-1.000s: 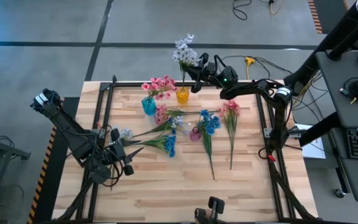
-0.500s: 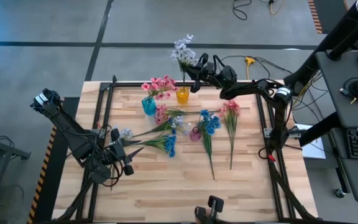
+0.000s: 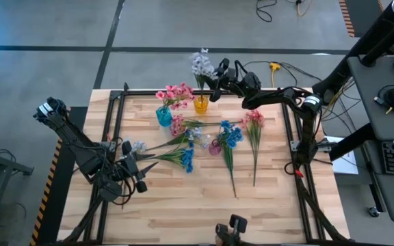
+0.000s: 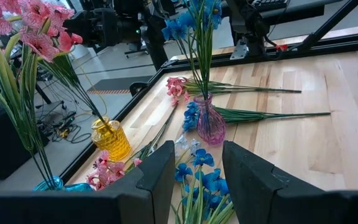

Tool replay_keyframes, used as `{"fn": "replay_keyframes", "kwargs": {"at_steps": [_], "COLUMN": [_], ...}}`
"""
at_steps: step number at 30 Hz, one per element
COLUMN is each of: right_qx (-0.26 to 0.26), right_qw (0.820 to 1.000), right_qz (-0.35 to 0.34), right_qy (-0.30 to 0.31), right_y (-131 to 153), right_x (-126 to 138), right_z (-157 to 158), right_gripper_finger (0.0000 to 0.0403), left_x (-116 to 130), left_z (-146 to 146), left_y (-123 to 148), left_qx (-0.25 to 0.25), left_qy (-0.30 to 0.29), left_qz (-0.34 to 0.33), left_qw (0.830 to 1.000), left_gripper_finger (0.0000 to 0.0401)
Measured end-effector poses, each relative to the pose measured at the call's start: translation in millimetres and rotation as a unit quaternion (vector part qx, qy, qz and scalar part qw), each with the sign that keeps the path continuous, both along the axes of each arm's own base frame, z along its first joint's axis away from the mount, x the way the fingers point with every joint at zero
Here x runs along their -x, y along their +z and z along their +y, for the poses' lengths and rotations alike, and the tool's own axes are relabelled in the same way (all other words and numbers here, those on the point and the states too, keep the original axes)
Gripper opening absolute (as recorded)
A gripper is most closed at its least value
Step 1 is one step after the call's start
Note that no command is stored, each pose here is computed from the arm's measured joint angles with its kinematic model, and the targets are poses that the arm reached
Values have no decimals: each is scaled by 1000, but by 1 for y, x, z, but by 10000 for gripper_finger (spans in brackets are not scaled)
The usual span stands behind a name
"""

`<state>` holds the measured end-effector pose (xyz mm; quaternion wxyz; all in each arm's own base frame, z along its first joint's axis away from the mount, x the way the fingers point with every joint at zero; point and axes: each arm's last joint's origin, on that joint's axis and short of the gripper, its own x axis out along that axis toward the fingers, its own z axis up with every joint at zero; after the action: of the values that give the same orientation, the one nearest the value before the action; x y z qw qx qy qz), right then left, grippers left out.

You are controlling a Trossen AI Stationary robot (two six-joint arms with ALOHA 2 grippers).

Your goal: Sort flowers into vase by color

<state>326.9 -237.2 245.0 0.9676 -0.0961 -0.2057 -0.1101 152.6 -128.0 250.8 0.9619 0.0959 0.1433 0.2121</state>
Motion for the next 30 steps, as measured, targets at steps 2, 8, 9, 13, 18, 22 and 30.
{"fn": "replay_keyframes", "kwargs": {"at_steps": [2, 8, 9, 13, 18, 22, 30], "right_qx": [0, -15, -20, -31, -51, -60, -79], "right_qw": [1000, 1000, 1000, 999, 998, 997, 992], "right_qz": [-1, -5, -5, 0, 33, 52, 102], "right_qy": [0, 6, 9, 11, 8, 5, -19], "right_y": [1, 2, 2, 3, 9, 16, 27], "right_x": [0, 1, 1, 1, 3, 5, 11], "right_z": [0, -1, -1, 0, 1, 3, 6], "right_gripper_finger": [124, 145, 149, 164, 185, 202, 228], "left_x": [0, 0, 0, 0, 0, 0, 0], "left_z": [0, 0, 0, 0, 0, 0, 0], "left_y": [0, 0, 0, 0, 0, 0, 0], "left_qx": [0, 0, 0, 0, 0, 0, 0], "left_qy": [0, 0, 0, 0, 0, 0, 0], "left_qz": [0, 0, 0, 0, 0, 0, 0], "left_qw": [1000, 1000, 1000, 1000, 1000, 1000, 1000], "left_gripper_finger": [119, 119, 119, 119, 119, 119, 119]}}
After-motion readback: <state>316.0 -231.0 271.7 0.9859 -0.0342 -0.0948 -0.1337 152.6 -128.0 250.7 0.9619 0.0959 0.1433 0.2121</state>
